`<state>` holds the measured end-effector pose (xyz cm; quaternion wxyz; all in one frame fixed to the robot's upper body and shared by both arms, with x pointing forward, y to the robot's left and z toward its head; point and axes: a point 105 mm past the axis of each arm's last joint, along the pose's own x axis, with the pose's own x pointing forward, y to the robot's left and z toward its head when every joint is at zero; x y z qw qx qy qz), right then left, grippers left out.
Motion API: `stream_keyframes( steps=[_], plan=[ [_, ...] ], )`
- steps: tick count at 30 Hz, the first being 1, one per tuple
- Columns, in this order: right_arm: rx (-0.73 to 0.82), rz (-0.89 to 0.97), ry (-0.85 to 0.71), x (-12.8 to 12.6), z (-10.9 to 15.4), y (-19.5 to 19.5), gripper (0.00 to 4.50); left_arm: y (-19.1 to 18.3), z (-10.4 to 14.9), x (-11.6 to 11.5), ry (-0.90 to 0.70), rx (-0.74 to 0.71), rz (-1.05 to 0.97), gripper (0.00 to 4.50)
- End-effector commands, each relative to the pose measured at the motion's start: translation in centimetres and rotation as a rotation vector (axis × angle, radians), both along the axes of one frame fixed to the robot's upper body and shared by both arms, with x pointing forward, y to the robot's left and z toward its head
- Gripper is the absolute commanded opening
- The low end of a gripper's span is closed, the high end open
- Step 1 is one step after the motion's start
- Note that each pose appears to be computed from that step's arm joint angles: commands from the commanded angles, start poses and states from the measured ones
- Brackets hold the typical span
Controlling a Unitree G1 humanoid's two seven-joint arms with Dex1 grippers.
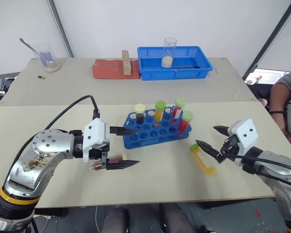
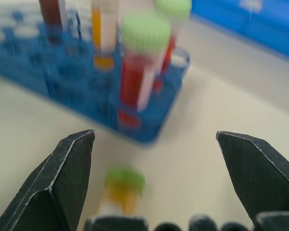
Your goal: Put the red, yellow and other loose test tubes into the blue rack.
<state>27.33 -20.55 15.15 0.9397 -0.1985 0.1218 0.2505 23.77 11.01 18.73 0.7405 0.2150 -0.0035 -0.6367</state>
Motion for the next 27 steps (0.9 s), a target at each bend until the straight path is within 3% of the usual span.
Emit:
stream_keyframes(
  steps=[1, 6, 11, 26, 27],
  plan=[
    [-0.071, -0.066, 0.121, -0.3, 0.2, -1.1, 4.46, -0.6, 0.2, -1.6, -0.029, 0.036, -0.079, 4.5],
    [-0.068, -0.066, 0.363, -1.1, -0.6, -0.7, 4.46, -1.2, -0.4, -2.5, -0.03, 0.043, -0.115, 4.5],
    [-0.074, -0.05, 0.473, -1.2, -0.9, 0.1, 4.46, -1.7, -0.6, -2.8, -0.026, 0.02, -0.131, 4.5],
    [-0.156, -0.082, 0.644, 1.7, -3.3, 1.5, 4.46, -2.6, -1.1, -3.0, -0.021, -0.017, -0.129, 4.5],
    [-0.166, -0.085, 0.67, 1.6, -3.5, 1.4, 4.22, -2.7, -1.2, -3.0, -0.022, -0.018, -0.127, 4.5]
  ],
)
